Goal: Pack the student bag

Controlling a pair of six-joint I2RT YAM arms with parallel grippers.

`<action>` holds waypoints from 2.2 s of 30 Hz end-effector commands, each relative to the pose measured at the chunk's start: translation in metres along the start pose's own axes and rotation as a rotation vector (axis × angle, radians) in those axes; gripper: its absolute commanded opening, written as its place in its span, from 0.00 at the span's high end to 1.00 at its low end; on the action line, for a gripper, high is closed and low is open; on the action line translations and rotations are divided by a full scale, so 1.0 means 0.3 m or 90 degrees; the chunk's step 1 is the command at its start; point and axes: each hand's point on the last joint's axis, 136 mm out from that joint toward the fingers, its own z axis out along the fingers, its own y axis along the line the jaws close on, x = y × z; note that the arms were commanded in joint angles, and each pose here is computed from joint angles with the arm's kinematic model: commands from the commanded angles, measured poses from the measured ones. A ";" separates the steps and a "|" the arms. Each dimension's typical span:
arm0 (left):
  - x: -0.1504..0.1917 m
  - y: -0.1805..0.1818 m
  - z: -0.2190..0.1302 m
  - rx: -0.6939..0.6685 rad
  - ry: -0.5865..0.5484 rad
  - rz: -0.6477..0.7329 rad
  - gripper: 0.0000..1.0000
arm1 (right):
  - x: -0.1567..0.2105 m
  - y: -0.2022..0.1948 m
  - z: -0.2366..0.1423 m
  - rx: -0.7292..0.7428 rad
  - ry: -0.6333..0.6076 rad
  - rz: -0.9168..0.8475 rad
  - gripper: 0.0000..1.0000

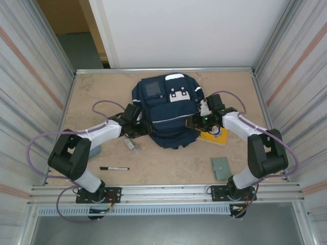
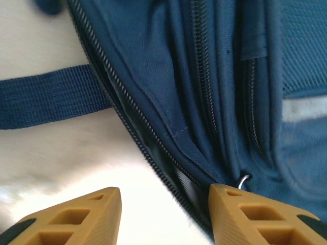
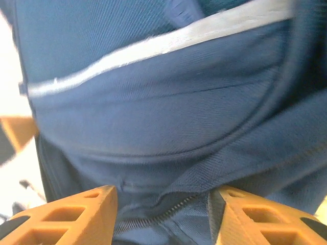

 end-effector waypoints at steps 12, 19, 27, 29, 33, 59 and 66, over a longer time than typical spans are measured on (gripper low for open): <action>-0.200 -0.067 -0.164 0.112 0.009 0.031 0.52 | -0.084 0.050 0.099 -0.051 0.065 -0.030 0.51; -0.232 -0.150 -0.246 0.127 -0.034 0.115 0.52 | -0.246 -0.017 -0.012 0.022 -0.083 -0.003 0.46; -0.202 -0.178 -0.142 0.071 -0.010 0.093 0.51 | -0.296 -0.149 -0.192 0.233 -0.197 0.061 0.41; -0.209 -0.145 -0.121 0.042 -0.017 0.067 0.50 | -0.269 -0.153 -0.236 0.245 -0.221 0.057 0.41; -0.224 -0.120 -0.088 0.021 -0.014 0.056 0.49 | -0.204 -0.157 -0.299 0.256 -0.241 0.047 0.40; -0.304 -0.307 -0.202 0.179 -0.110 0.094 1.00 | -0.040 -0.229 -0.437 0.252 -0.249 0.084 0.01; -0.407 -0.406 -0.390 0.238 -0.200 0.106 1.00 | -0.019 -0.123 -0.364 0.194 -0.200 0.004 0.02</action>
